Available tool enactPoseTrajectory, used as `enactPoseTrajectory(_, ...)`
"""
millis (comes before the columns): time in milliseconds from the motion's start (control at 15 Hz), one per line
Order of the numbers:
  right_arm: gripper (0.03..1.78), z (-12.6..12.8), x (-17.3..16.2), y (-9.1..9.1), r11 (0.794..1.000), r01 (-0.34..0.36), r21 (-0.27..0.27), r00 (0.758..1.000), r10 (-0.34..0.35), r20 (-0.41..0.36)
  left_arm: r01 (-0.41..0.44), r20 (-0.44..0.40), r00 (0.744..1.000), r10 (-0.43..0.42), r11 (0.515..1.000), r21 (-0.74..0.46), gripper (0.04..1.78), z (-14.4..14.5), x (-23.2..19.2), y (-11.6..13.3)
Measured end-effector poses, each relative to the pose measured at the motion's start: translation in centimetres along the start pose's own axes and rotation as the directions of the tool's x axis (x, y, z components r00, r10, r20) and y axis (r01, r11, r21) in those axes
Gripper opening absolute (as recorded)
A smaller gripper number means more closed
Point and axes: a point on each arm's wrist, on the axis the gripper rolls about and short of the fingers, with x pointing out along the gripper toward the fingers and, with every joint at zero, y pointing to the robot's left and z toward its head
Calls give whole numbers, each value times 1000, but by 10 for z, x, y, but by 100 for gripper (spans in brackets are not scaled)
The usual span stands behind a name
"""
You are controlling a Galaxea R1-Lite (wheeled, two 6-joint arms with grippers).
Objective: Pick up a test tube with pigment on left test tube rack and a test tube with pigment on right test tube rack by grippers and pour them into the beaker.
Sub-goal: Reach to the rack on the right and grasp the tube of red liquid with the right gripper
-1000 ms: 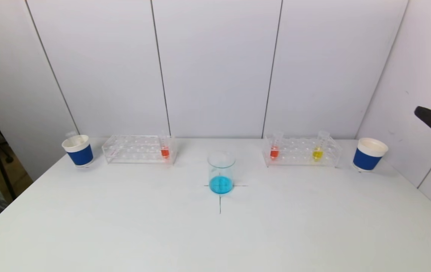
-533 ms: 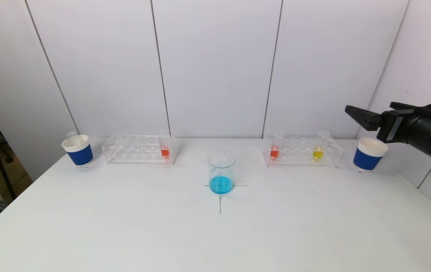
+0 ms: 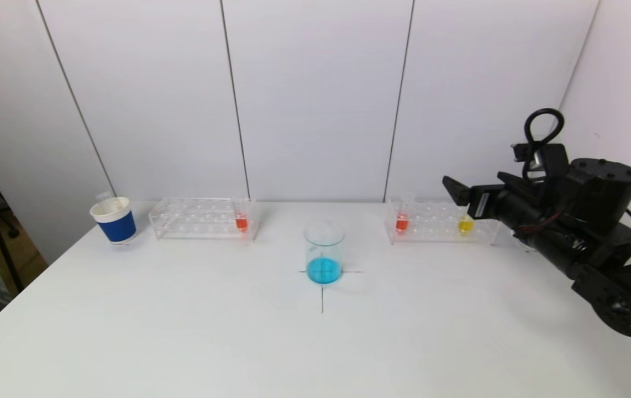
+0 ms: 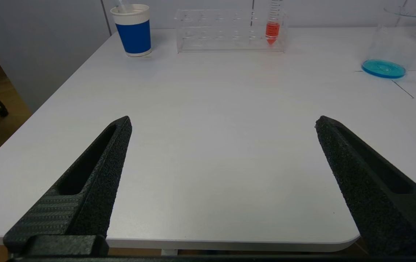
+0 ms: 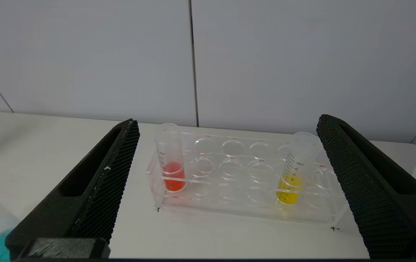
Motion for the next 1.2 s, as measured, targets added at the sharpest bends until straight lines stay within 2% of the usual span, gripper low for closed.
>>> enactPoseTrajectory(333,177,-43,22,34,999,47,-6,999,-47,-18,0,0,1000,0,1000,0,176,0,0,0)
enactPoseTrajectory(533,177,-64,30,48,999,42,-11,998,-42,-41,0,0,1000,0,1000,0,176,0,0,0)
enactPoseTrajectory(867,177,-86,46,59,998,59,-18,996,-60,-66,0,0,1000,0,1000,0,176,0,0,0)
enactPoseTrajectory(1200,177,-94,57,67,998,64,-18,996,-64,-60,0,0,1000,0,1000,0,176,0,0,0)
